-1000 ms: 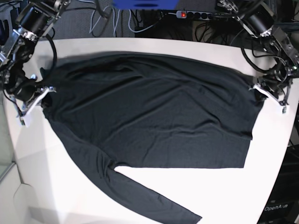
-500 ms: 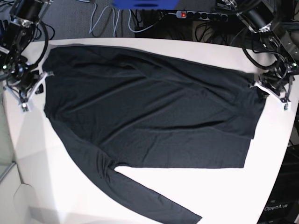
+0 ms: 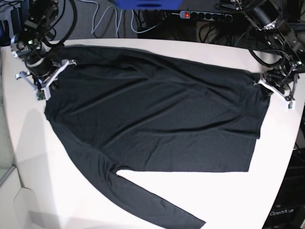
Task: Fold the T-shirt properly
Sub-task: 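Open the right gripper and shift it along the shirt edge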
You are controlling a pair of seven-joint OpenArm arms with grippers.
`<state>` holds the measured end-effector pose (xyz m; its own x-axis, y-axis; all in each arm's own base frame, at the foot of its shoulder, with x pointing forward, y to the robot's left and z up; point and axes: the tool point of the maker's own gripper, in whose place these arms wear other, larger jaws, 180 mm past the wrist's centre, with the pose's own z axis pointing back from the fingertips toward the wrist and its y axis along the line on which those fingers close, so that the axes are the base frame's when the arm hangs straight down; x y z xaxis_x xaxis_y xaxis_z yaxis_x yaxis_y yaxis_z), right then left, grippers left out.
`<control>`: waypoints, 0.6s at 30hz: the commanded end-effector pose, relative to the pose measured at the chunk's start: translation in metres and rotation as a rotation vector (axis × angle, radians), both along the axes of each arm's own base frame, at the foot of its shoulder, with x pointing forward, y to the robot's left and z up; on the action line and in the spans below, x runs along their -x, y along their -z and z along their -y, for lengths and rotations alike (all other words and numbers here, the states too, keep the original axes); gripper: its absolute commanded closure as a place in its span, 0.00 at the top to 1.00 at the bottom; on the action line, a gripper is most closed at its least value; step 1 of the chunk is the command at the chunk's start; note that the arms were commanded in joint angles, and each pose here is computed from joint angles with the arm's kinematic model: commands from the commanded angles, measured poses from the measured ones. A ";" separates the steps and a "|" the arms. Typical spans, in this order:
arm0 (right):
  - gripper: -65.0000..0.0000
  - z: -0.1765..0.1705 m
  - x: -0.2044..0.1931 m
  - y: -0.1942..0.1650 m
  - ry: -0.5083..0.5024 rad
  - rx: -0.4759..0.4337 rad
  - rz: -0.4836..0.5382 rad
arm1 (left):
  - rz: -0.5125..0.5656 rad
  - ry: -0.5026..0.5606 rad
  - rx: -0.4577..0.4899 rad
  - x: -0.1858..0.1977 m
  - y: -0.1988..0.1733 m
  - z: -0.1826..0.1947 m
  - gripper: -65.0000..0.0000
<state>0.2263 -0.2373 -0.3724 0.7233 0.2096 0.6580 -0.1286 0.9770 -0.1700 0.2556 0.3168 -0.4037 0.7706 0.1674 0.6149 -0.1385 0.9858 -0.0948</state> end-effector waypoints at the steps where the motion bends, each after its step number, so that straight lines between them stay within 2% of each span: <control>1: 0.01 0.004 -0.003 -0.011 0.006 0.015 0.038 | 0.051 0.002 -0.016 -0.010 -0.013 -0.005 0.00; 7: 0.01 0.006 0.017 0.001 0.018 0.014 -0.016 | 0.049 0.004 -0.016 -0.010 -0.013 -0.005 0.00; 12: 0.01 0.027 0.034 0.002 0.125 0.012 -0.022 | 0.048 0.004 -0.016 -0.009 -0.013 -0.005 0.00; 15: 0.10 0.041 0.048 0.003 0.211 0.004 -0.025 | 0.047 0.004 -0.015 -0.009 -0.012 -0.005 0.00; 18: 0.26 0.046 0.060 0.007 0.275 -0.013 -0.032 | 0.047 0.005 -0.017 -0.009 -0.013 -0.005 0.00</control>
<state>0.1589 -0.2805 -0.3894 0.7990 -0.0166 0.6012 0.1331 0.9797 -0.1497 0.2555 0.3160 -0.4041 0.7709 0.1680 0.6144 -0.1378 0.9857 -0.0966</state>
